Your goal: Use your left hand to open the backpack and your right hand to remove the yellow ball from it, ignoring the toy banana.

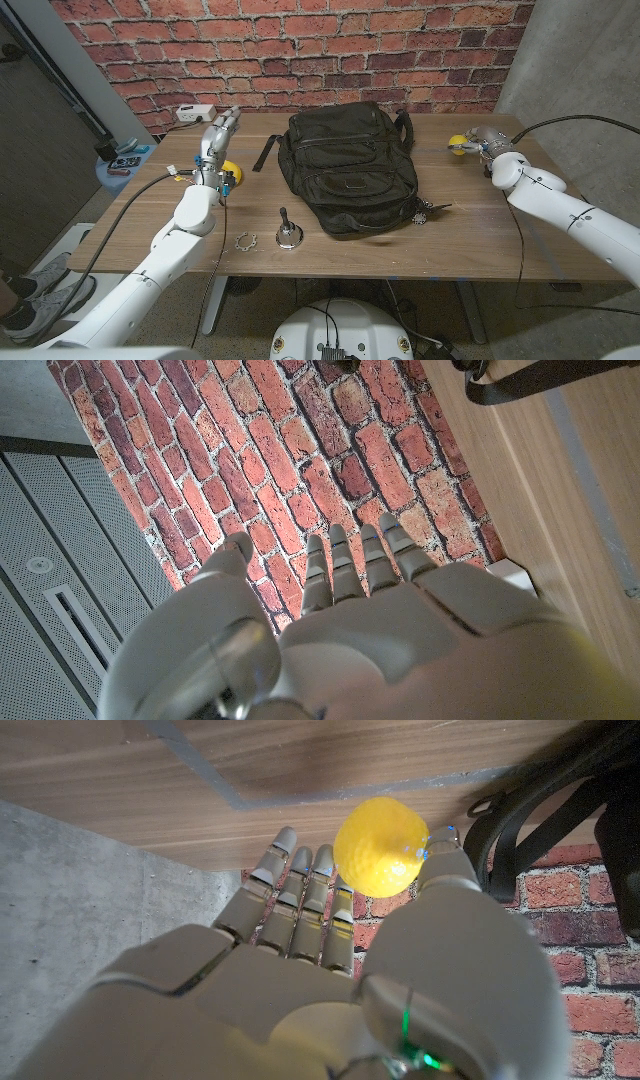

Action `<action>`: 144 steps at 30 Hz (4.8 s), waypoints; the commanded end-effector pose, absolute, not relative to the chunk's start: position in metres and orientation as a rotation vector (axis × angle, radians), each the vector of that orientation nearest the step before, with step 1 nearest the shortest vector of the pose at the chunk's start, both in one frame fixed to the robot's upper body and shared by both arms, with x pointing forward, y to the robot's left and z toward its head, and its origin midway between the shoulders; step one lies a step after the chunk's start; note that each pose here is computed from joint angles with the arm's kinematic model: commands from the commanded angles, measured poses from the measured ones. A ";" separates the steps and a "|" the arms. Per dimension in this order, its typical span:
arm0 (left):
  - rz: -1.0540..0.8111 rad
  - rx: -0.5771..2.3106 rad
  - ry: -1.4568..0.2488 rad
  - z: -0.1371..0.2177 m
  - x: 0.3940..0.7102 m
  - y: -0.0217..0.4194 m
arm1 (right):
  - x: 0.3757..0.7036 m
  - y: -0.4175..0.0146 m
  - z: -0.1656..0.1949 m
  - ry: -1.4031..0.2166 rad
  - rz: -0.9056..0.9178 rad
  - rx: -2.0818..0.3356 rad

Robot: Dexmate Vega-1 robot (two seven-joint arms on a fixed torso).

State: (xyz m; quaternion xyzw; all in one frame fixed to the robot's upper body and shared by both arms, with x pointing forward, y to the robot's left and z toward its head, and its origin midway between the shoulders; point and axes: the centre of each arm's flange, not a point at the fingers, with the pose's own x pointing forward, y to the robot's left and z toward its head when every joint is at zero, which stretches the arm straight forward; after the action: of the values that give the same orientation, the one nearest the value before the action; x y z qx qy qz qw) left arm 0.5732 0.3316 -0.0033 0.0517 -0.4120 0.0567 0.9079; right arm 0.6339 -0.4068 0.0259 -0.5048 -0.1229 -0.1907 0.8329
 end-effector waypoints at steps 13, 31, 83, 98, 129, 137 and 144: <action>0.123 0.108 -0.843 -0.005 0.572 0.334 | 0.643 -0.405 -0.003 -0.209 -0.388 -1.036; 0.129 0.110 -0.834 -0.002 0.577 0.336 | 0.656 -0.405 -0.006 -0.180 -0.369 -1.028; 0.070 0.129 -0.811 0.006 0.598 0.353 | 0.651 -0.380 0.004 -0.133 -0.331 -1.050; 0.040 0.131 -0.804 0.014 0.607 0.357 | 0.638 -0.375 0.016 -0.153 -0.345 -1.040; -0.059 0.131 -0.799 0.024 0.630 0.377 | 0.608 -0.337 0.044 -0.414 -0.368 -0.789; -0.074 0.128 -0.806 0.025 0.634 0.372 | 0.605 -0.339 0.043 -0.451 -0.355 -0.728; -0.074 0.122 -0.801 0.024 0.635 0.367 | 0.604 -0.344 0.039 -0.481 -0.334 -0.655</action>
State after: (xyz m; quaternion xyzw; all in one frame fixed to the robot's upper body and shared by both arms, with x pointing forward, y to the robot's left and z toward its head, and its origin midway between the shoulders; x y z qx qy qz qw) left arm 0.6315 0.3732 0.0238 0.0617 -0.3907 -0.0302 0.9179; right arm 0.6070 -0.3394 0.0421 -0.3605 -0.2105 -0.1698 0.8927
